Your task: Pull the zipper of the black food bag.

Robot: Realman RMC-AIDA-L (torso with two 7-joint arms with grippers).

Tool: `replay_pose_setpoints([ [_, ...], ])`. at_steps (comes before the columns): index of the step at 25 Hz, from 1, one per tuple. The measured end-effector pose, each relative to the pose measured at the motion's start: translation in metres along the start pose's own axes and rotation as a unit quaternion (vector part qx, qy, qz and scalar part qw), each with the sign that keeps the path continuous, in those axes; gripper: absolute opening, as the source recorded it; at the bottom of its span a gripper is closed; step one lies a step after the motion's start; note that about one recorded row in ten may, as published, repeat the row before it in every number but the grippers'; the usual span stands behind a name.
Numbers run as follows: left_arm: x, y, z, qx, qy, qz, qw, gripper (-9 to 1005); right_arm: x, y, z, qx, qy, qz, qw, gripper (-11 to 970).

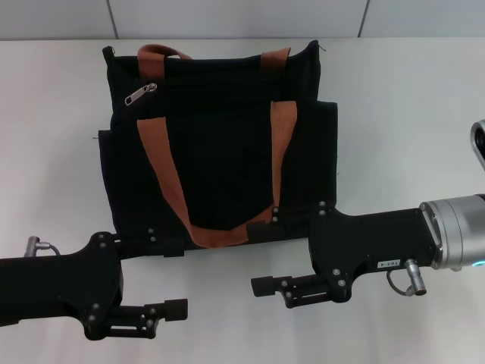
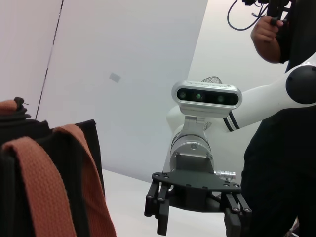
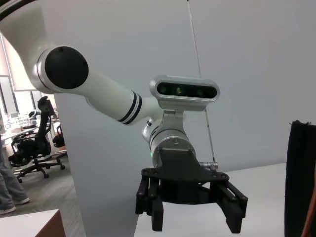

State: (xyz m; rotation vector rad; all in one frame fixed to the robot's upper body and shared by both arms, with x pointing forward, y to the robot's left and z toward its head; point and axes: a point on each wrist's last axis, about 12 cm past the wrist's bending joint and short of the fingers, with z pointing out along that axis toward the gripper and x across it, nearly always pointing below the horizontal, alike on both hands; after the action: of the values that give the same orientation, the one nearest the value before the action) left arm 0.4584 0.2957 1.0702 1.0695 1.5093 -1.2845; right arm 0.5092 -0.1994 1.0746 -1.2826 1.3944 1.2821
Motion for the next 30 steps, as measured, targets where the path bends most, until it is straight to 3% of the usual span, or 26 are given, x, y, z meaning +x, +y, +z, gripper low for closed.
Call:
replay_pose_setpoints([
  [19,-0.003,0.002,-0.005,-0.019,-0.015,0.007,1.000,799,-0.001,-0.001,0.000,0.000,0.000,-0.001,1.000,694],
  [22,-0.009,0.005,-0.015,-0.059,-0.047,0.019,0.997,799,-0.001,-0.001,0.000,0.000,0.000,-0.001,1.000,694],
  [23,-0.013,0.008,-0.023,-0.095,-0.076,0.029,0.992,799,-0.001,-0.001,0.000,0.001,-0.001,-0.001,1.000,694],
  [25,-0.021,0.012,-0.039,-0.165,-0.145,0.045,0.975,799,0.000,0.000,0.000,0.002,-0.001,-0.001,1.000,694],
  [26,-0.025,0.014,-0.050,-0.212,-0.192,0.055,0.957,799,0.000,0.000,0.000,0.002,-0.001,-0.002,1.000,694],
  [30,-0.028,0.018,-0.063,-0.260,-0.212,0.062,0.940,799,0.000,0.000,-0.001,0.002,-0.002,-0.002,1.000,694],
])
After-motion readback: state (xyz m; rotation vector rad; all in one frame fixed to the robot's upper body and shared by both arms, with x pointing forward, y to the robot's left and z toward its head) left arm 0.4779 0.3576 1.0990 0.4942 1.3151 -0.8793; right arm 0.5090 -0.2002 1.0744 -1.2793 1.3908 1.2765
